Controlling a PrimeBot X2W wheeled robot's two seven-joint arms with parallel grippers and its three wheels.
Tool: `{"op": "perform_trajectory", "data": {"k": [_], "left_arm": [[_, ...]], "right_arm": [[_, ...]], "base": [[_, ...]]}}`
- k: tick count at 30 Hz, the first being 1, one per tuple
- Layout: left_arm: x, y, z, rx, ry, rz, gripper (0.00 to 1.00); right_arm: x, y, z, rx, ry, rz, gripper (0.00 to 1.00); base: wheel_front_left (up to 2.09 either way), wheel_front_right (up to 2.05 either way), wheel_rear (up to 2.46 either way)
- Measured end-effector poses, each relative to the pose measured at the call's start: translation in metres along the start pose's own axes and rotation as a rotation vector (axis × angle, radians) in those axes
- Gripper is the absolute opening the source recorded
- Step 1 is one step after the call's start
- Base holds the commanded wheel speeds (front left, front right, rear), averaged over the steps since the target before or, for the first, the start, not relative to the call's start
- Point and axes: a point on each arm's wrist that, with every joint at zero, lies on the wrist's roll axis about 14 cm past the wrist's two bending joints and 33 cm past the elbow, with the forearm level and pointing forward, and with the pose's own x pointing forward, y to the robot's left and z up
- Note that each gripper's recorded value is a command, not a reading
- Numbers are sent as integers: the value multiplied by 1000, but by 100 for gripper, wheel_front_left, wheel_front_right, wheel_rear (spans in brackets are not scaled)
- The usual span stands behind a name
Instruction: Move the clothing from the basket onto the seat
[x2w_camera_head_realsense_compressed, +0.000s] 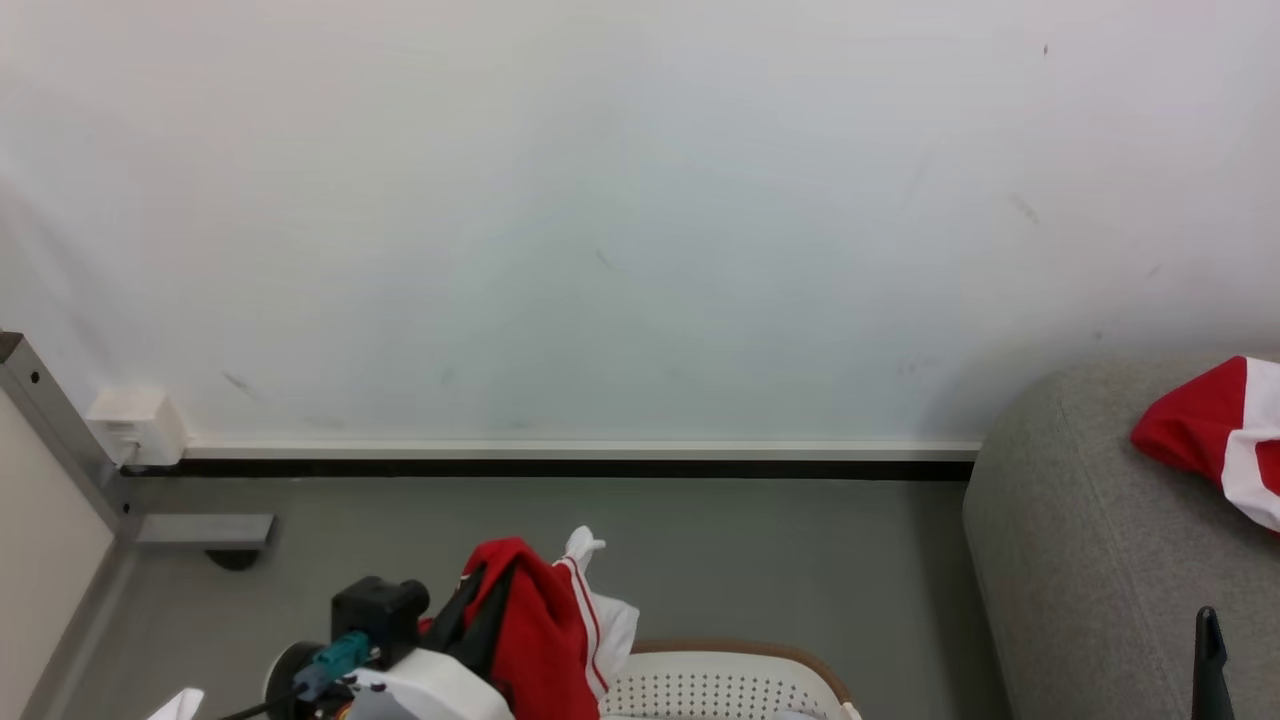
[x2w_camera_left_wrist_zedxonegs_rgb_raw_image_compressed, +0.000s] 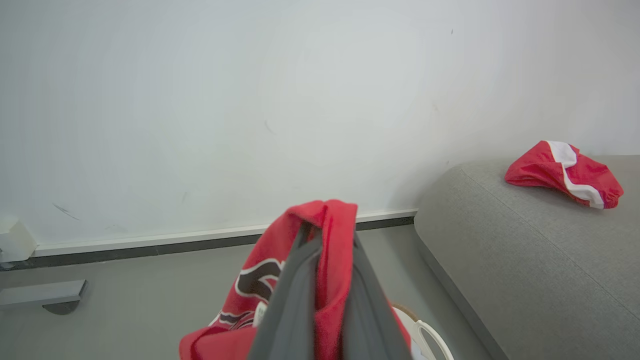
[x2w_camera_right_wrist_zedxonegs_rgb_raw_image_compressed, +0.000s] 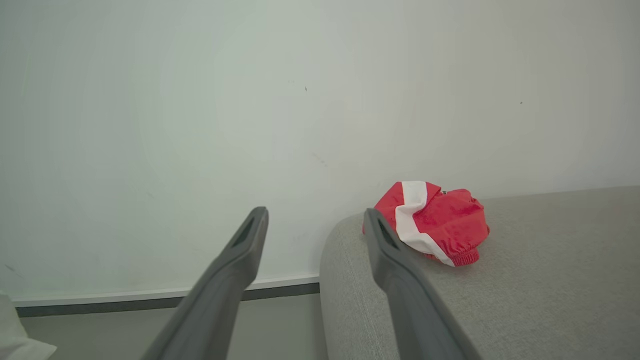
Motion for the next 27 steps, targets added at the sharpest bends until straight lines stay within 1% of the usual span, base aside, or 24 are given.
{"op": "perform_trajectory", "data": {"k": [6, 11, 16, 18, 23, 27], "left_arm": [[-13, 9, 20, 26, -33, 16, 0], [-15, 7, 34, 32, -58, 5, 0], [-14, -2, 47, 33, -74, -25, 0], [-13, -8, 54, 37, -85, -47, 0], [-6, -25, 73, 59, -115, -114, 0], [0, -42, 84, 81, -137, -170, 0]], "right_arm": [[1, 15, 7, -1, -17, 70, 100], [5, 51, 8, 12, -14, 207, 100], [10, 97, 16, 3, -31, 386, 100], [10, 122, 19, 9, -35, 479, 100], [-2, 187, 25, 8, -35, 739, 100], [-15, 226, 31, 13, -20, 899, 100]], "base": [[0, 0, 0], [0, 0, 0], [0, 0, 0], [0, 0, 0], [0, 0, 0], [0, 0, 0]]}}
